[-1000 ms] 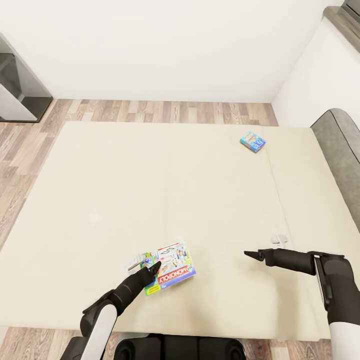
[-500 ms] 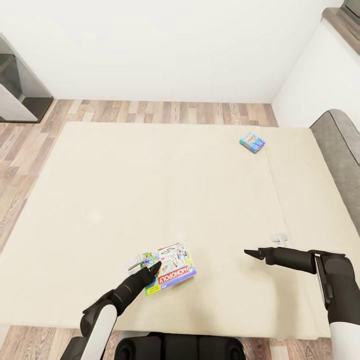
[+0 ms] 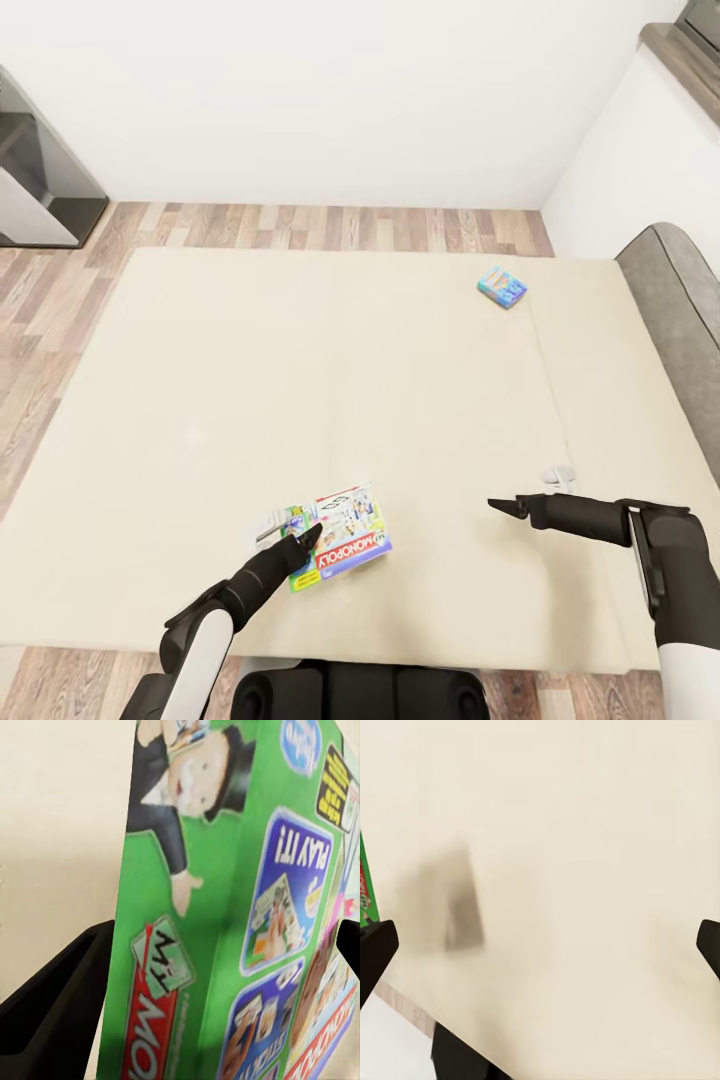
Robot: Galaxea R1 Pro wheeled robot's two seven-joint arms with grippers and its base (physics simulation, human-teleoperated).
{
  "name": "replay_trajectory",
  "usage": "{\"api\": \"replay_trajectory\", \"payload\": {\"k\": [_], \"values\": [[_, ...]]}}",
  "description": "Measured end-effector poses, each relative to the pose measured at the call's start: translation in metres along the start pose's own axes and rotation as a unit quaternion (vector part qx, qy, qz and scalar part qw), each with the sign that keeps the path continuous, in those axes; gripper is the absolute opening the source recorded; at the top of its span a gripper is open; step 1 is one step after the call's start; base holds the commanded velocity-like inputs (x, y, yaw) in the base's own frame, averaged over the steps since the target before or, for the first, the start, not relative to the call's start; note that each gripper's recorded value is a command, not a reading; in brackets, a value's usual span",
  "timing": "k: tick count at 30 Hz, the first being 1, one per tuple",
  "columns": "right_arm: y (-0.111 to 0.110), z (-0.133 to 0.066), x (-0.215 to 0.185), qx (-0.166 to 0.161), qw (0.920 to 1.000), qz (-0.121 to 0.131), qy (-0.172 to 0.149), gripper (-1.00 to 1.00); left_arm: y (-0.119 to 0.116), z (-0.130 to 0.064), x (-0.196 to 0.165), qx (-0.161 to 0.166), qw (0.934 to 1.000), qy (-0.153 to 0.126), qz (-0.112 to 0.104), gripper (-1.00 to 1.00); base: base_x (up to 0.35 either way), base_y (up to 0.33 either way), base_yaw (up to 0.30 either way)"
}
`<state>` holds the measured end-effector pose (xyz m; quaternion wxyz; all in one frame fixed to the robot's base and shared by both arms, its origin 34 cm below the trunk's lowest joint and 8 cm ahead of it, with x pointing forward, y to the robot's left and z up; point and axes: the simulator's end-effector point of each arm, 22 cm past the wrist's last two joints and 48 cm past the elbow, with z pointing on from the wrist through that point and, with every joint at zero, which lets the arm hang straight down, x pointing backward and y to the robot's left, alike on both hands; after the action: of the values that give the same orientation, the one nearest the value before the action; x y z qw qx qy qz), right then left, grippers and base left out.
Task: Put all the toys in the child's room - the three board games (two on the bed and one on the table), the two jigsaw puzzles on the table, and the tennis ball on the table - inside the toy box on the table in the child's room.
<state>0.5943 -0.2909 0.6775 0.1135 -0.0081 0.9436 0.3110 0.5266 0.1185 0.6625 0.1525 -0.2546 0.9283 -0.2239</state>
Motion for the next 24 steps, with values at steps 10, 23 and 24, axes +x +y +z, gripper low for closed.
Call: {"api": "replay_trajectory", "payload": {"k": [10, 23, 24], "values": [[0.012, -0.009, -0.003, -0.003, 1.0000, -0.003, -0.004, 1.00, -0.006, -0.012, -0.003, 0.002, 1.0000, -0.005, 0.003, -1.00, 0.000, 0.000, 0.000], [0.028, -0.021, -0.007, -0.007, 0.9999, -0.013, -0.006, 1.00, -0.015, -0.028, -0.008, 0.006, 0.9999, -0.012, 0.006, -1.00, 0.000, 0.000, 0.000], [0.029, -0.022, -0.007, -0.007, 0.9999, -0.014, -0.006, 1.00, -0.016, -0.029, -0.008, 0.007, 0.9999, -0.013, 0.006, -1.00, 0.000, 0.000, 0.000]]}}
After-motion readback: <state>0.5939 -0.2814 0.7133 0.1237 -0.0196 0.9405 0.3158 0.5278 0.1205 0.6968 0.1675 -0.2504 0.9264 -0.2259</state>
